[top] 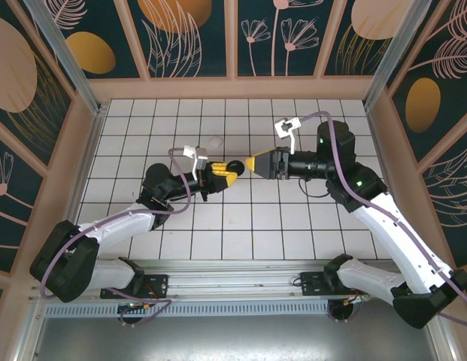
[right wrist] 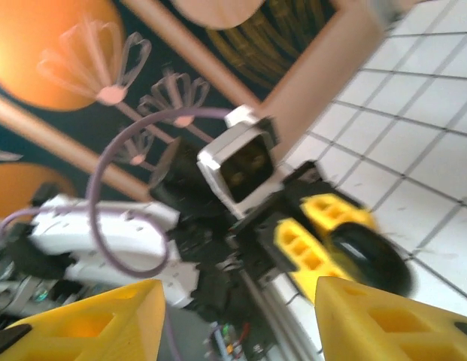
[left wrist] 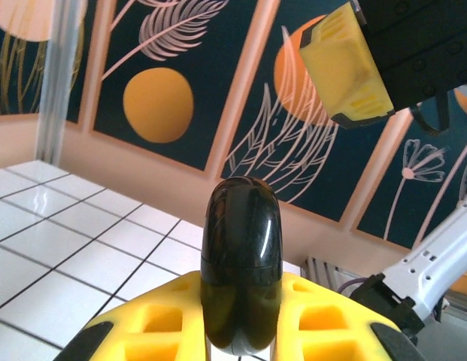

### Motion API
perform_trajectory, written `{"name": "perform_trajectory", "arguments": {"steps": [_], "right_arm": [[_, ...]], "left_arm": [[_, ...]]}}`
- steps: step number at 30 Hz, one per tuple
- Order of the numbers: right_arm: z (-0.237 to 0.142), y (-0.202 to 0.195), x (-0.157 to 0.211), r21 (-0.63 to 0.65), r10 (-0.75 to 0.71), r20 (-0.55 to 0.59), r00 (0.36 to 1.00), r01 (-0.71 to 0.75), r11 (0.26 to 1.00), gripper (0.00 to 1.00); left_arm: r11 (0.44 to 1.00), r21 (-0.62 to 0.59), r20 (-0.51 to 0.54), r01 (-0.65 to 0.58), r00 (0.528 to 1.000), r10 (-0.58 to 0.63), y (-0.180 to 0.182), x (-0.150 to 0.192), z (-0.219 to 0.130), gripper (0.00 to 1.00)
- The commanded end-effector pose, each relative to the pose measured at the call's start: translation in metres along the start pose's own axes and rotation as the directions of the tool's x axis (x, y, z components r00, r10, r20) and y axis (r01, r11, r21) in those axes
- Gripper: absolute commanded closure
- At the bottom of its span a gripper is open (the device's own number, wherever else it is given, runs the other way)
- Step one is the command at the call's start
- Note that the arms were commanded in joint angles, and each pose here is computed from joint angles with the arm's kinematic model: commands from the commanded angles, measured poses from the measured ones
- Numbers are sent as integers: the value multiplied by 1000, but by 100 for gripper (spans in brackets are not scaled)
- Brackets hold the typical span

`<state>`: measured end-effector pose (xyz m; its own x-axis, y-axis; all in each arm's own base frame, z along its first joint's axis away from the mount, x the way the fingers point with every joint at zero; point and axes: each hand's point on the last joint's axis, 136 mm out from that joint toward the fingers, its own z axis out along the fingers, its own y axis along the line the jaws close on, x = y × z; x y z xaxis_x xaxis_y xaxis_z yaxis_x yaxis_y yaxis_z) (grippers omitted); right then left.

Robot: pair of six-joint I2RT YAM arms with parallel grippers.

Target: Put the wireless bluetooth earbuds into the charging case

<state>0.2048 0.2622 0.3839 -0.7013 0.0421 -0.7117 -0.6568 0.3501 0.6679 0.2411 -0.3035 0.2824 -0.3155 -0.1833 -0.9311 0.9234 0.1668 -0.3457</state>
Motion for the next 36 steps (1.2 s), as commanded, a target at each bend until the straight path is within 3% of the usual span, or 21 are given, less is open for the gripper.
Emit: {"name": "perform_trajectory", "arguments": {"steps": [1,5,7,11,16,22,26,30,36], "right_arm": [[-9,-67,-4,269,67,81,994,-86,959,43],[-15,-125,2,385,178,142,974,-220,896,43],[-17,-151,6,442,212,163,964,-263,857,43],[-14,-193,16,534,242,170,955,-296,792,43],[6,-236,20,603,231,122,965,-257,756,46],[58,-284,15,681,178,-31,983,-110,724,47],[104,-313,11,704,167,-115,979,-39,710,46],[155,-336,6,709,177,-164,970,-9,705,46],[225,-350,0,662,90,-268,959,115,741,44]], "left_arm": [[992,-127,-45,21,999,-27,25,3,-4,100],[932,-350,-80,100,987,-136,71,15,-20,100],[859,-494,-87,133,976,-201,102,24,-37,100],[715,-664,-85,217,929,-361,156,48,-77,100],[559,-735,-30,384,805,-592,206,93,-120,100],[423,-777,30,467,698,-716,234,136,-158,100],[374,-818,30,436,682,-731,239,146,-172,100],[311,-858,26,409,639,-769,245,169,-188,93],[258,-914,18,313,667,-745,252,163,-208,73]]}}
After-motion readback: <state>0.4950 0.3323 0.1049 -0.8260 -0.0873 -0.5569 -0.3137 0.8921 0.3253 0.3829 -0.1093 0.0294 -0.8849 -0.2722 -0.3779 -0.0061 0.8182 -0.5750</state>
